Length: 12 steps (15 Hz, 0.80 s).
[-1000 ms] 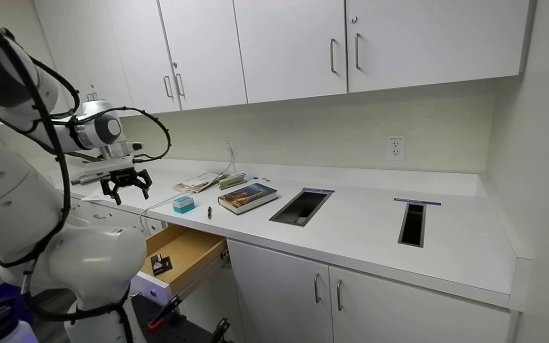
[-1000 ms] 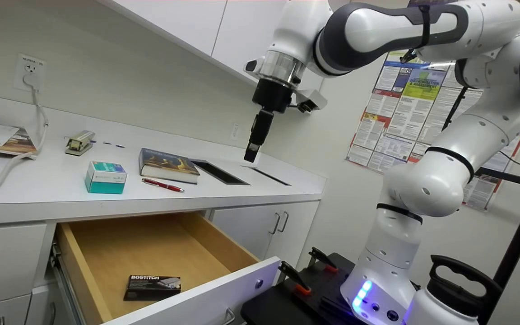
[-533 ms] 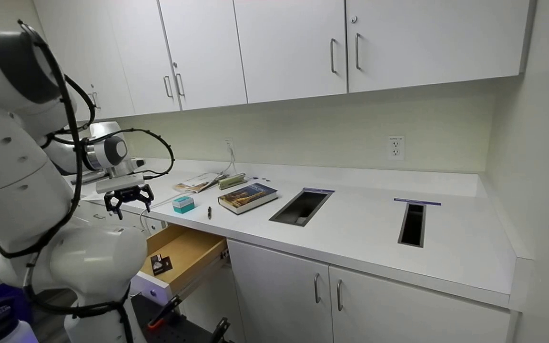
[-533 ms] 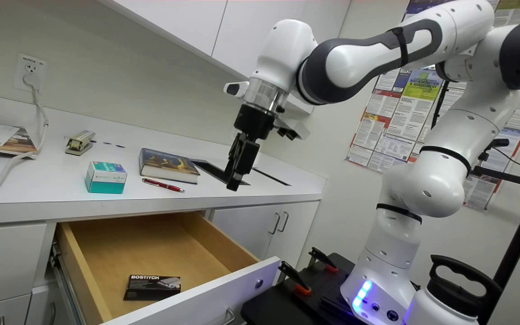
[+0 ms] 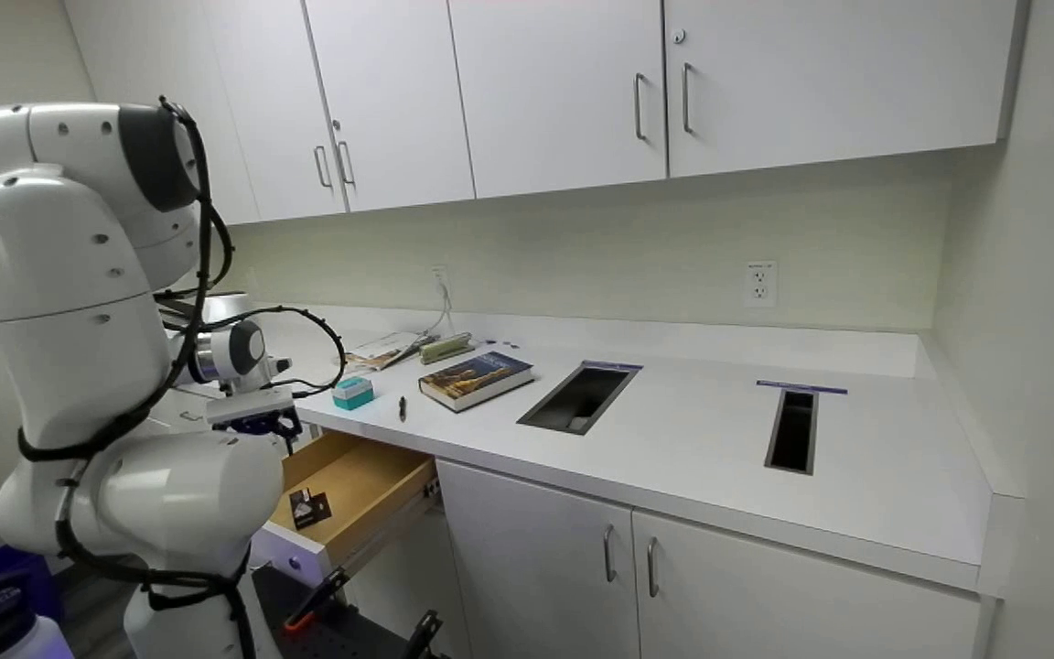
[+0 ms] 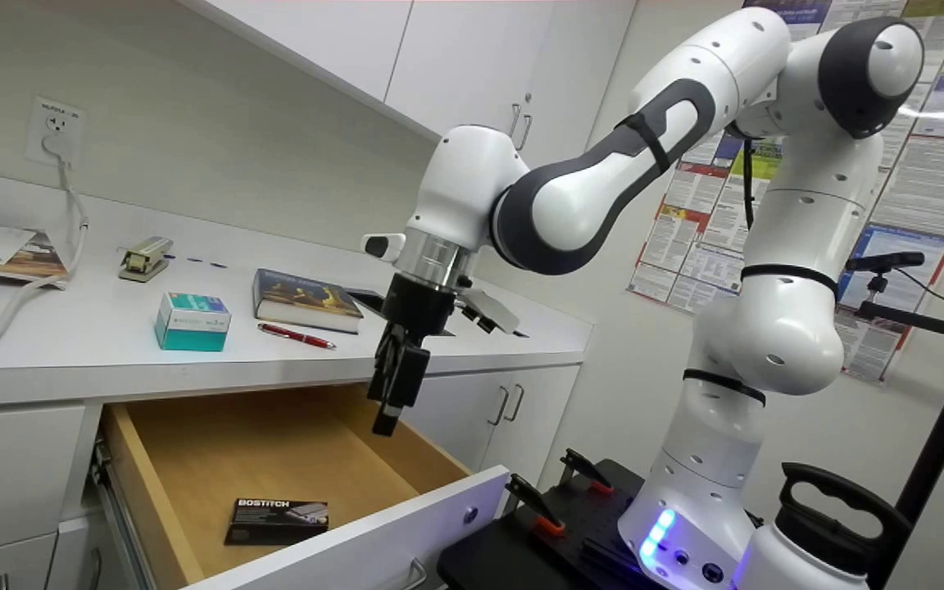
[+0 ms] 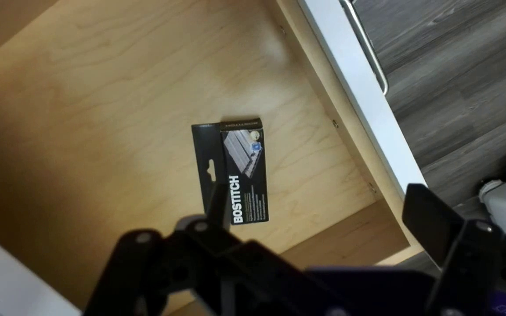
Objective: Remove the black box from the open drawer and put it on the counter
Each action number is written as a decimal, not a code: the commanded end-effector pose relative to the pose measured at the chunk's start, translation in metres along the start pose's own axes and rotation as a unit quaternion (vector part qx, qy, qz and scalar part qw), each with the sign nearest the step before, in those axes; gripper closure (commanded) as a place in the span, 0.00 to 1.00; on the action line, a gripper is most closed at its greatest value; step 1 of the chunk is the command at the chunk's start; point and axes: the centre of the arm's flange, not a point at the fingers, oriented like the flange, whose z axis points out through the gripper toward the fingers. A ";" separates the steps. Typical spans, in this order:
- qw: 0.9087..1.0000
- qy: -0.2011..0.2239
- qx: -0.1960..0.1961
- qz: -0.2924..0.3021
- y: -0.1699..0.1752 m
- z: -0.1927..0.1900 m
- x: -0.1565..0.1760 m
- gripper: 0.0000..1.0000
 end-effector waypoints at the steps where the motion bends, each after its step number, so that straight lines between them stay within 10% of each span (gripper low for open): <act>1: 1.000 0.007 0.006 0.001 0.001 0.038 0.019 0.00; 12: 0.999 -0.012 -0.032 0.019 0.010 0.107 0.049 0.00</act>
